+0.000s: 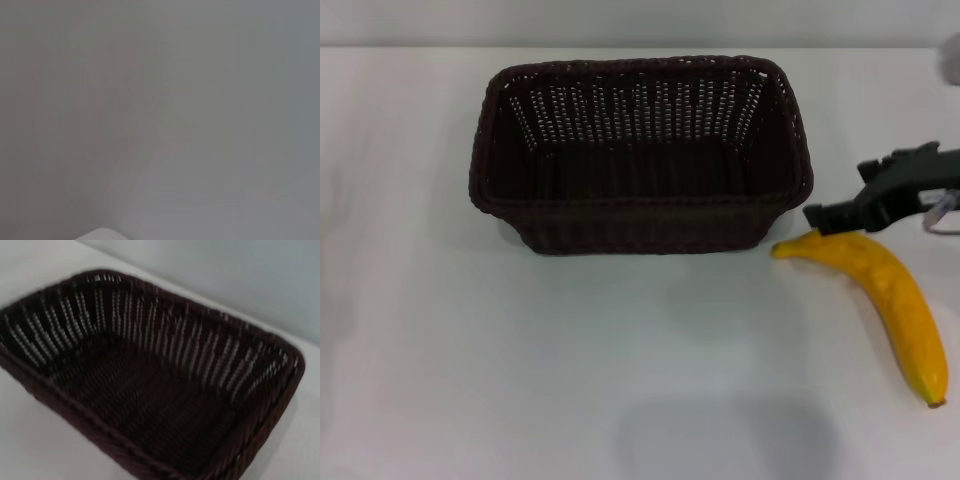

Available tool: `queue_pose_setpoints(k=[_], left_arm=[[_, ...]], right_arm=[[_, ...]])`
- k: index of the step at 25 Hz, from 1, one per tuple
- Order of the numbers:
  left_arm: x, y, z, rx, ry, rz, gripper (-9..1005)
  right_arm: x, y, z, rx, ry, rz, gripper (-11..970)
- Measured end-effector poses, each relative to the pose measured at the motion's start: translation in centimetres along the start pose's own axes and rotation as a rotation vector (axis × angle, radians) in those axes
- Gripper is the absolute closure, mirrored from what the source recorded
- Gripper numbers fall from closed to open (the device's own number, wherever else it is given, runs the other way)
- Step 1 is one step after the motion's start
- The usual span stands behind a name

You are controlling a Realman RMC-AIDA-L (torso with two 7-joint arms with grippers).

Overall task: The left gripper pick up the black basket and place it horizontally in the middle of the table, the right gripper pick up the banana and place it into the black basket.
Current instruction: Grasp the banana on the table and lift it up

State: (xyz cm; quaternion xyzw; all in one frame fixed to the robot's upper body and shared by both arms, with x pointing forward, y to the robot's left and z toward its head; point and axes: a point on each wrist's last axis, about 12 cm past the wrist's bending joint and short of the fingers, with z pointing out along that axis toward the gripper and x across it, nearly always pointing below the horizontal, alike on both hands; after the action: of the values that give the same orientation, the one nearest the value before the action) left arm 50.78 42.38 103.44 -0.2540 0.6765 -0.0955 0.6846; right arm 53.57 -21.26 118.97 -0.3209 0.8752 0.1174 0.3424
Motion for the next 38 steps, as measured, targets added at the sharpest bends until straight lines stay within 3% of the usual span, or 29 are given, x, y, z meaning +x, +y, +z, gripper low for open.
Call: queue_pose_setpoints(k=[6, 20, 36, 38], left_arm=[[-0.2, -0.9, 0.8, 0.04, 0.002, 0.073, 120], [-0.3, -2.0, 2.0, 0.091, 0.026, 0.129, 121], [-0.3, -2.7, 2.5, 0.104, 0.022, 0.123, 121], [-0.2, -2.7, 2.5, 0.104, 0.021, 0.121, 121]], right_arm=[[0.2, 1.2, 1.2, 0.068, 0.082, 0.026, 101], [2.4, 0.0, 3.0, 0.116, 0.197, 0.124, 101], [3.2, -0.8, 4.6, 0.135, 0.299, 0.124, 106], [3.3, -0.8, 4.7, 0.134, 0.314, 0.122, 173]])
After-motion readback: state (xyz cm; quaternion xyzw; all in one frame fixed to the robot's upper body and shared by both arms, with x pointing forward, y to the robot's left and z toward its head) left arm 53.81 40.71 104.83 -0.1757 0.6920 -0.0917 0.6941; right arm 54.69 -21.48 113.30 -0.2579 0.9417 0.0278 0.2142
